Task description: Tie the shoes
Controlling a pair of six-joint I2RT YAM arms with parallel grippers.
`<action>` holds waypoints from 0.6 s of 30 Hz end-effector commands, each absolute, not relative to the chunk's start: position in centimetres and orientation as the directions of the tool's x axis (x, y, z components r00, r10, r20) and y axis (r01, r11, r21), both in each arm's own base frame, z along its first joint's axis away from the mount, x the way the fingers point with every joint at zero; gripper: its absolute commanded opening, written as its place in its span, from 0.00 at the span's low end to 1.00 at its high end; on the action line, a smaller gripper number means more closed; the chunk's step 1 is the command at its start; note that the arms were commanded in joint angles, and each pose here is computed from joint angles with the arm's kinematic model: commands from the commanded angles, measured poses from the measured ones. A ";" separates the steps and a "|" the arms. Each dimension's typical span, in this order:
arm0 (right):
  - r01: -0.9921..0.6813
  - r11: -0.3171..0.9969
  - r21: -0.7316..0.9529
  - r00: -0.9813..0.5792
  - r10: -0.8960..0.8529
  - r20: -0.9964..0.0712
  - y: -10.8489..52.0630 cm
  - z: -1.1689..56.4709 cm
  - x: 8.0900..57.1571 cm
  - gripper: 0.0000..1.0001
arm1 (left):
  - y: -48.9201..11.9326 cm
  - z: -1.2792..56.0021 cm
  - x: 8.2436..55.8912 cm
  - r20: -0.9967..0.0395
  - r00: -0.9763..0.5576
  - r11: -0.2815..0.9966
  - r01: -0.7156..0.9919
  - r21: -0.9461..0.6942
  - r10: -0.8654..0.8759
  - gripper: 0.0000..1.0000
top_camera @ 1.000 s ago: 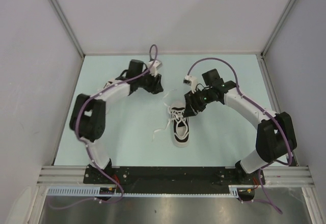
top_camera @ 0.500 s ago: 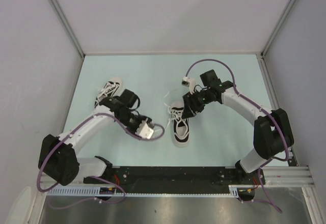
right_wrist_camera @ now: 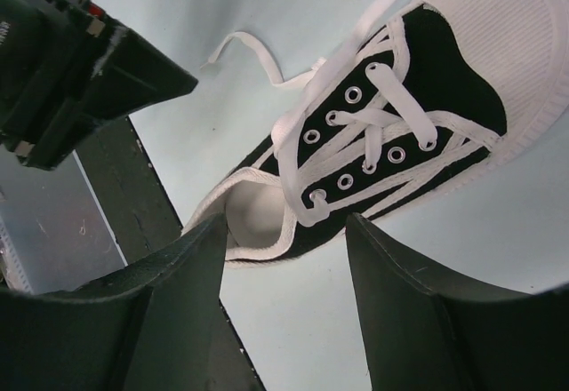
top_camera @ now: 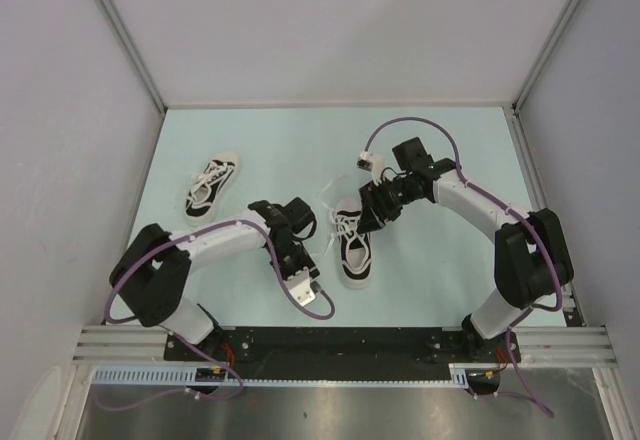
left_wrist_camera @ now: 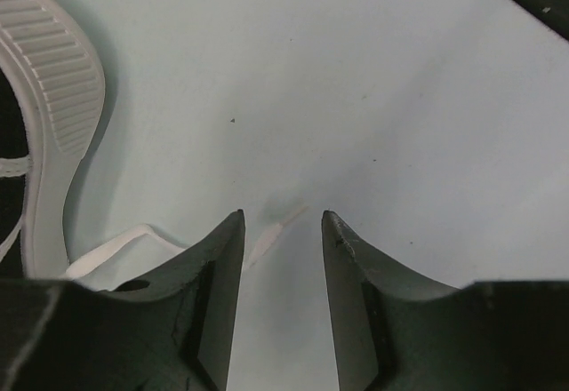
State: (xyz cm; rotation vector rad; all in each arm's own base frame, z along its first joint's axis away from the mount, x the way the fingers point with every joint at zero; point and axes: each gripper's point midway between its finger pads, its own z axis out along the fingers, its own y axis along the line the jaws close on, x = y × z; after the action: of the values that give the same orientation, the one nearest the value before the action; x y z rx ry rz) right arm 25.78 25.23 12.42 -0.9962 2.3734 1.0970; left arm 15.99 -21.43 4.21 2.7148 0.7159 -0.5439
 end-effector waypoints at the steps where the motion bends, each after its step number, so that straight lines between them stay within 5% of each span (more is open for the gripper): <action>1: -0.726 0.434 0.534 -0.688 -0.446 -0.573 25.6 12.7 26.0 0.61 | -23.6 4.2 18.5 -0.366 0.870 -0.866 0.434 0.248 0.331 0.46; 10: -0.722 0.426 0.545 -0.692 -0.440 -0.572 26.0 12.3 26.4 0.61 | -22.9 2.2 19.3 -0.336 0.873 -0.891 0.424 0.164 0.353 0.40; 18: -0.724 0.418 0.548 -0.690 -0.445 -0.571 26.6 11.9 26.6 0.61 | -24.4 4.1 19.6 -0.380 0.833 -0.829 0.508 0.234 0.402 0.00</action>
State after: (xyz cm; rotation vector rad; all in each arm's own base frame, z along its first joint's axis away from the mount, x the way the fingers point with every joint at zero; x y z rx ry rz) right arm 26.09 25.78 11.44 -0.9976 2.3784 1.1315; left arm 18.94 -21.92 1.51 2.8200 0.6833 -0.4525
